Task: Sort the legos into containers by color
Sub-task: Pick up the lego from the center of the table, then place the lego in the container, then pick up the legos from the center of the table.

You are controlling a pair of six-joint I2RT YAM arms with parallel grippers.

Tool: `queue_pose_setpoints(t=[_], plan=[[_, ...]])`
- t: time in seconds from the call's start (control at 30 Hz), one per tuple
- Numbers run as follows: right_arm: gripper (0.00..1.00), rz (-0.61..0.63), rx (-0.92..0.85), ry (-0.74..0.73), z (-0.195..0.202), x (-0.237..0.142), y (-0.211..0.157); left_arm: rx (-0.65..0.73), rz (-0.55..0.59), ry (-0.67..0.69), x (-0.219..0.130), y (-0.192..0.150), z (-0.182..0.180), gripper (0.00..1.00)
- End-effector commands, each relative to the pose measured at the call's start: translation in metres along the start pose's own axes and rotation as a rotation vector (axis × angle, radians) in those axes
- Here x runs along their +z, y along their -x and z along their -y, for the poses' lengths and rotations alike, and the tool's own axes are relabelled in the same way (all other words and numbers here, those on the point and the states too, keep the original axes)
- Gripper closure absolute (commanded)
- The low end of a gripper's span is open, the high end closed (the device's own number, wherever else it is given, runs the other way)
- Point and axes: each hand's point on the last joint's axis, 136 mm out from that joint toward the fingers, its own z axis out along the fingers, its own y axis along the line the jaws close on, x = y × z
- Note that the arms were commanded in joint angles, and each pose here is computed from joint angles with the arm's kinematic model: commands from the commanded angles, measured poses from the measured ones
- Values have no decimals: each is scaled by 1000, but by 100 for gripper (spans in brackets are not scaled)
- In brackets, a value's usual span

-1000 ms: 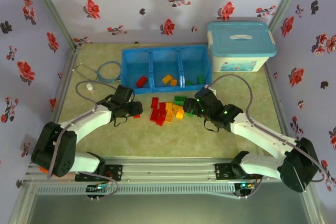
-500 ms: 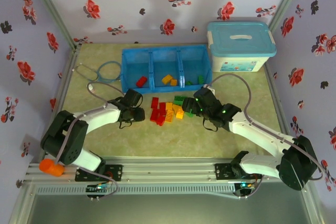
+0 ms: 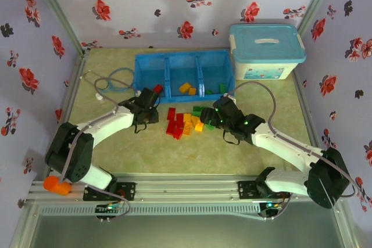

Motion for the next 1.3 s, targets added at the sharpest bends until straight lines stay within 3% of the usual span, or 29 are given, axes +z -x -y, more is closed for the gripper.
queue_pose_setpoints(t=[0.0, 0.37, 0.43, 0.5, 0.53, 0.67, 0.77, 0.93, 1.27], plan=[[11, 11, -20, 16, -9, 1, 5, 34, 68, 12, -18, 46, 6, 72], [11, -44, -42, 40, -20, 5, 0, 55, 51, 12, 25, 129, 23, 71], [11, -60, -47, 58, -23, 6, -3, 57, 50, 9, 29, 136, 23, 59], [12, -74, -51, 70, -27, 7, -7, 64, 53, 4, 30, 141, 24, 33], [11, -80, -57, 72, -29, 7, -9, 64, 55, 3, 27, 142, 24, 27], [12, -103, -108, 76, -42, 7, -17, 33, 107, -25, 1, 146, 24, 21], [15, -128, -172, 63, -55, 10, -26, -13, 178, -61, -28, 137, 16, 21], [21, -233, -255, 45, -81, 28, -52, -55, 227, -122, -67, 90, 5, 23], [28, -256, -188, -125, -104, 74, -86, -80, 194, -146, -93, -3, -23, 23]])
